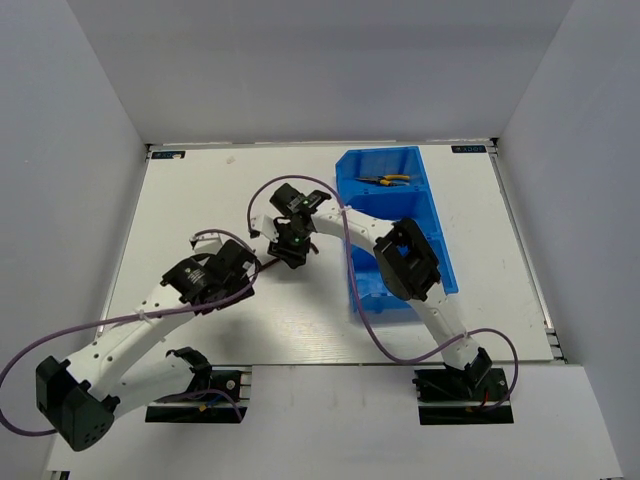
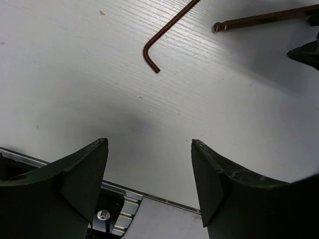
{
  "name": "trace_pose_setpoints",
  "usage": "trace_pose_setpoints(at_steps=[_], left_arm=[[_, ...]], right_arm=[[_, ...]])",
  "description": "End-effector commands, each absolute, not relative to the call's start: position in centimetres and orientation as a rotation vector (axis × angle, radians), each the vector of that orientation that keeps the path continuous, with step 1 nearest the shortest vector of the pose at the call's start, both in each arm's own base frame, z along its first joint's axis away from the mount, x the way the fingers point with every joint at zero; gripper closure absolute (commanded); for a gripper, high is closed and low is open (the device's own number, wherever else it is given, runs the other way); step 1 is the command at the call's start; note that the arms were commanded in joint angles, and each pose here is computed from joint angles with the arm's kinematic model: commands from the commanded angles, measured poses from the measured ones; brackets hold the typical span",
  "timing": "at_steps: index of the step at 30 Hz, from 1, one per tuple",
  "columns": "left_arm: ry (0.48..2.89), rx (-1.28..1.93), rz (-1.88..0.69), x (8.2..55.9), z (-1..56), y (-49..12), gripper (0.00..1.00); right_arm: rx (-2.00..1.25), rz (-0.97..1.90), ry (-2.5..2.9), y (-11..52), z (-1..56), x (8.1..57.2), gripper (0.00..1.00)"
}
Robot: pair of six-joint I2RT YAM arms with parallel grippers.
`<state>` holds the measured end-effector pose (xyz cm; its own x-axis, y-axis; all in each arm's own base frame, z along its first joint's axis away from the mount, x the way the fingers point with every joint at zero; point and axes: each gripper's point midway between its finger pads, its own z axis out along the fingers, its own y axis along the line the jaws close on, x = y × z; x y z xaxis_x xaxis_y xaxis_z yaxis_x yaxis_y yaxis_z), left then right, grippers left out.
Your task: Sort the tools into containers
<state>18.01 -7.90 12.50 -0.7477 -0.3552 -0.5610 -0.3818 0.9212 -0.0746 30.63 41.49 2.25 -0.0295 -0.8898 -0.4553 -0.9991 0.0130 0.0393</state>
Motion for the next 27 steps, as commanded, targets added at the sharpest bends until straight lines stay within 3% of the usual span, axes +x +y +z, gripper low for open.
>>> trace_pose_setpoints(at_steps=[1,7,11,20,27], left_arm=[[2.437,-0.474,0.068,19.1,14.1,-7.7,0.22],[2.411,-0.482,0.034,19.2,14.6,-7.8,0.22],[2.411,-0.471,0.035,19.5,13.6,-8.0,0.21],[2.469,-0.456,0.057,19.2,12.1,-8.4,0.21],[2.479,-0.476,0.009,18.5,11.6,-8.6,0.21]], right_arm=[[-1.993,0.513,1.983,41.0,0.6,30.7,0.50],[-2.113,0.961,1.649,40.3,7.3,23.8,0.52],[-2.079,0.841,1.533,40.0,8.0,25.3,0.53],[-1.980,0.620,1.438,43.3,6.7,34.5,0.53],[-2.047,0.699,1.357,44.6,5.9,35.0,0.50]])
